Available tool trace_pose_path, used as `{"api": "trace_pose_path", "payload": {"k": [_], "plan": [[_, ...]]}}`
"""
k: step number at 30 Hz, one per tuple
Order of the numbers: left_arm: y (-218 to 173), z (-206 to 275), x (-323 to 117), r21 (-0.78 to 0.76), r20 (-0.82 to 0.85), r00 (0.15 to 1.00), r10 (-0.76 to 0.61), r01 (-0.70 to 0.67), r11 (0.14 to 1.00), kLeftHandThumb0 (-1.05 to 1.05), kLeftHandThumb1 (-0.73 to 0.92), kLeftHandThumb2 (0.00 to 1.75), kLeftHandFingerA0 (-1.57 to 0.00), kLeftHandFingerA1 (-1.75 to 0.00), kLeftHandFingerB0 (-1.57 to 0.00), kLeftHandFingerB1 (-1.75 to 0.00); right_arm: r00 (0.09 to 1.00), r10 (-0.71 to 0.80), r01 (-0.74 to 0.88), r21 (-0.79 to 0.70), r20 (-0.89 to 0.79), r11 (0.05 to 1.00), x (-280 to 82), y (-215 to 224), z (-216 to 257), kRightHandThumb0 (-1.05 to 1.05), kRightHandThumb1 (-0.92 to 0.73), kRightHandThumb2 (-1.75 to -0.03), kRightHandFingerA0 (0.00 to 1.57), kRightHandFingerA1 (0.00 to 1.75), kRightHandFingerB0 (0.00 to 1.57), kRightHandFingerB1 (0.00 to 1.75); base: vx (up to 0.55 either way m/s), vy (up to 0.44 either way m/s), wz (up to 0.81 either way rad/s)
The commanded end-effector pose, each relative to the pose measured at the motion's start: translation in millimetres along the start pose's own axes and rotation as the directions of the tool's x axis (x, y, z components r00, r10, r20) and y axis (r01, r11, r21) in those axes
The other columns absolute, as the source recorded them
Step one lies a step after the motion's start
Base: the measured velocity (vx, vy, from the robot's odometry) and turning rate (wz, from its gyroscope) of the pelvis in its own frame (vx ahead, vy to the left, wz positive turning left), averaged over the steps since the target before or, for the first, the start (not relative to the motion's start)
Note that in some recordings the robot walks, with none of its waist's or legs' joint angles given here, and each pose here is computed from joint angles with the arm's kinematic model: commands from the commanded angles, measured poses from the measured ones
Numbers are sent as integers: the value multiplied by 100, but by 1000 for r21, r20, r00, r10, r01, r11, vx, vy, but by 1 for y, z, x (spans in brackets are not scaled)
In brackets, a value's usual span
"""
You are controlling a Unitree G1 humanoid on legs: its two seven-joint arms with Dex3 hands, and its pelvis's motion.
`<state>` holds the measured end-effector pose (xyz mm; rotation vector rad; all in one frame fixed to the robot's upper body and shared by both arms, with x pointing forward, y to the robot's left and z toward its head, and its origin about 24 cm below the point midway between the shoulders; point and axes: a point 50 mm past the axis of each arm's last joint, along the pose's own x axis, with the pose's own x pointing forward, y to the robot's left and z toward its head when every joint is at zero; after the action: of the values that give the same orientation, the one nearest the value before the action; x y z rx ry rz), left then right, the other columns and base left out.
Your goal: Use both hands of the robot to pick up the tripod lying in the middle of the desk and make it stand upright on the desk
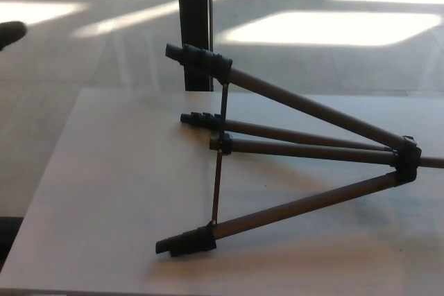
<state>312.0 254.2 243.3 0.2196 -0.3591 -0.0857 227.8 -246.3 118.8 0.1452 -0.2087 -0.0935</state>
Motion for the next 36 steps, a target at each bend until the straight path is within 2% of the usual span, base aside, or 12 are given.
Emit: {"api": "trace_pose_path", "payload": {"k": [1, 4, 5, 6, 11, 12, 13, 22, 31, 32, 34, 36], "plan": [[-43, 30, 34, 85, -19, 995, -97, 98, 991, -74, 66, 60, -30, -60, -33, -42, 976, 48, -31, 85, -215, 996, 3, 37, -23, -89, -71, -62, 45, 69, 45, 40, 0, 0, 0], [-50, 36, 37, 112, -13, 992, -125, 126, 986, -71, 66, 61, -29, -59, -32, -41, 970, 33, 0, 137, -239, 991, 6, 44, -30, -89, -68, -61, 47, 69, 49, 40, 0, 0, 0], [-58, 39, 41, 106, -10, 989, -145, 146, 984, -75, 65, 61, -28, -61, -31, -42, 963, -17, 75, 208, -270, 975, 11, 51, -39, -85, -46, -91, 54, 72, 58, 52, 0, 0, 0], [-67, 42, 45, 88, -18, 987, -159, 160, 983, -74, 63, 60, -28, -60, -32, -42, 952, -3, 73, 216, -305, 974, 16, 58, -49, -88, -66, -61, 54, 75, 60, 47, 0, 0, 0], [-85, 46, 53, 69, -15, 978, -210, 211, 975, -78, 60, 59, -26, -62, -29, -43, 931, 10, 84, 241, -364, 967, 17, 73, -63, -92, -57, -71, 48, 71, 52, 47, 0, 0, 0], [-88, 48, 52, 125, -15, 975, -222, 222, 967, -81, 48, 88, -25, -62, -27, -51, 929, 12, 84, 242, -369, 967, 17, 75, -66, -90, -58, -73, 47, 71, 49, 47, 0, 0, 0], [-93, 50, 52, 157, -14, 968, -250, 249, 956, -77, 65, 60, -26, -57, -29, -41, 923, -2, 101, 237, -384, 966, 16, 79, -70, -92, -57, -78, 50, 74, 49, 50, 0, 0, 0], [-114, 51, 51, 314, -47, 943, -330, 327, 891, -75, 64, 60, -26, -58, -33, -42, 881, -66, 201, 246, -468, 948, 3, 81, -80, -88, -74, -63, 44, 83, 46, 49, 0, 0, 0], [-150, 54, 59, 862, -113, 878, -466, 320, 393, -86, 68, 61, -15, -57, -27, -40, 853, -154, 324, 275, -498, 905, -13, 80, -85, -87, -70, -61, 53, 89, 55, 55, 0, 0, 0], [-154, 54, 60, 881, -123, 870, -478, 317, 350, -87, 53, 94, -14, -60, -20, -50, 852, -154, 325, 275, -501, 905, -15, 79, -86, -86, -70, -62, 52, 88, 54, 54, 0, 0, 0], [-161, 56, 61, 900, -145, 863, -484, 319, 299, -87, 68, 62, -12, -58, -25, -41, 852, -145, 315, 271, -503, 910, -20, 79, -85, -85, -71, -62, 51, 86, 54, 53, 0, 0, 0], [-169, 57, 62, 931, -163, 855, -493, 298, 209, -88, 54, 95, -10, -59, -17, -50, 851, -144, 315, 273, -505, 909, -24, 78, -86, -87, -71, -62, 51, 83, 53, 52, 0, 0, 0]]}}
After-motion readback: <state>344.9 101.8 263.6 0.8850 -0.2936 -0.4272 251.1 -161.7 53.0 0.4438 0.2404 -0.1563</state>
